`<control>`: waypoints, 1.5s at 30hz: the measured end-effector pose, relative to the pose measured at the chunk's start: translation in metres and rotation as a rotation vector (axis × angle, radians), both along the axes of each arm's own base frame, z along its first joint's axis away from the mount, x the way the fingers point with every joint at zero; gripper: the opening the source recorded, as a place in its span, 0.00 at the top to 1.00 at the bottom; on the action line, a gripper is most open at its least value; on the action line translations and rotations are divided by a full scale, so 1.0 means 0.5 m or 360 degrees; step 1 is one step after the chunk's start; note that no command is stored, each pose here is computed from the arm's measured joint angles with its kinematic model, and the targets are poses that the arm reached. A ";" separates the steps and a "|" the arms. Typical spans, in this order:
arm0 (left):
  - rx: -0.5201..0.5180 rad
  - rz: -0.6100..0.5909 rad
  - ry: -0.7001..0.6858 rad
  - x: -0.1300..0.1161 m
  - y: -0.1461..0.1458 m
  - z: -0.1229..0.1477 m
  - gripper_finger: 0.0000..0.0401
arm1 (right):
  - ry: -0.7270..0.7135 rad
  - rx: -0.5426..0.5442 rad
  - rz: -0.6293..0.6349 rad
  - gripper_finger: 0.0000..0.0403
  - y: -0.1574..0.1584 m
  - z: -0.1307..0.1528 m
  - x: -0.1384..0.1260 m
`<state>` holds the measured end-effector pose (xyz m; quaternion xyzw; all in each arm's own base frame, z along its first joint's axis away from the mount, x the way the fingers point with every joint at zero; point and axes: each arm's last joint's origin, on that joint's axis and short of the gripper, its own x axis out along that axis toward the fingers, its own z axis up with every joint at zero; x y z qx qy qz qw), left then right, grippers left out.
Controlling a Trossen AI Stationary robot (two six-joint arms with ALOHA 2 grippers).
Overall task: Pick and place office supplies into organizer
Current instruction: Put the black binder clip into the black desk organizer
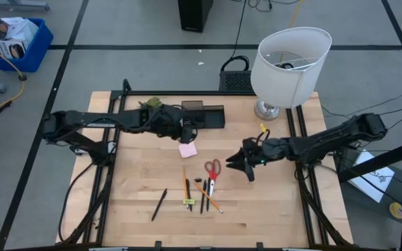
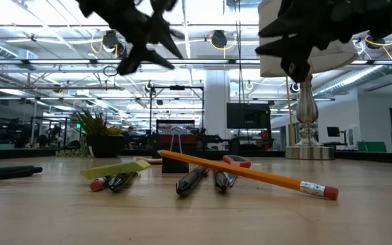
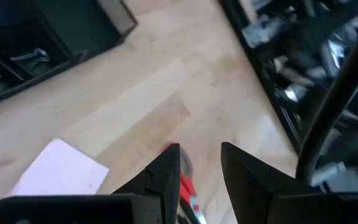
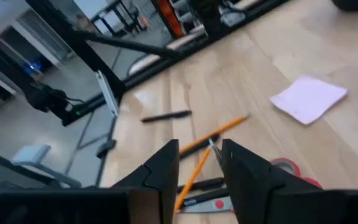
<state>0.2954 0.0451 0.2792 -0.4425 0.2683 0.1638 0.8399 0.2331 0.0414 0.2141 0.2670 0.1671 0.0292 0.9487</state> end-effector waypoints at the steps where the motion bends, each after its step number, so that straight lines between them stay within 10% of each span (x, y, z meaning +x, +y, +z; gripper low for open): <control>1: 0.0026 -0.0023 -0.0004 -0.007 -0.009 0.008 0.70 | 0.0012 -0.0020 0.0015 0.69 0.004 -0.008 0.005; 18: 0.0181 -0.0030 0.0157 -0.091 -0.050 0.050 0.70 | 0.0235 -0.0475 0.0272 0.55 0.032 -0.067 0.156; 45: 0.0204 -0.0154 0.0274 -0.116 -0.052 0.047 0.70 | 0.0319 -0.0595 0.0379 0.57 0.047 -0.123 0.271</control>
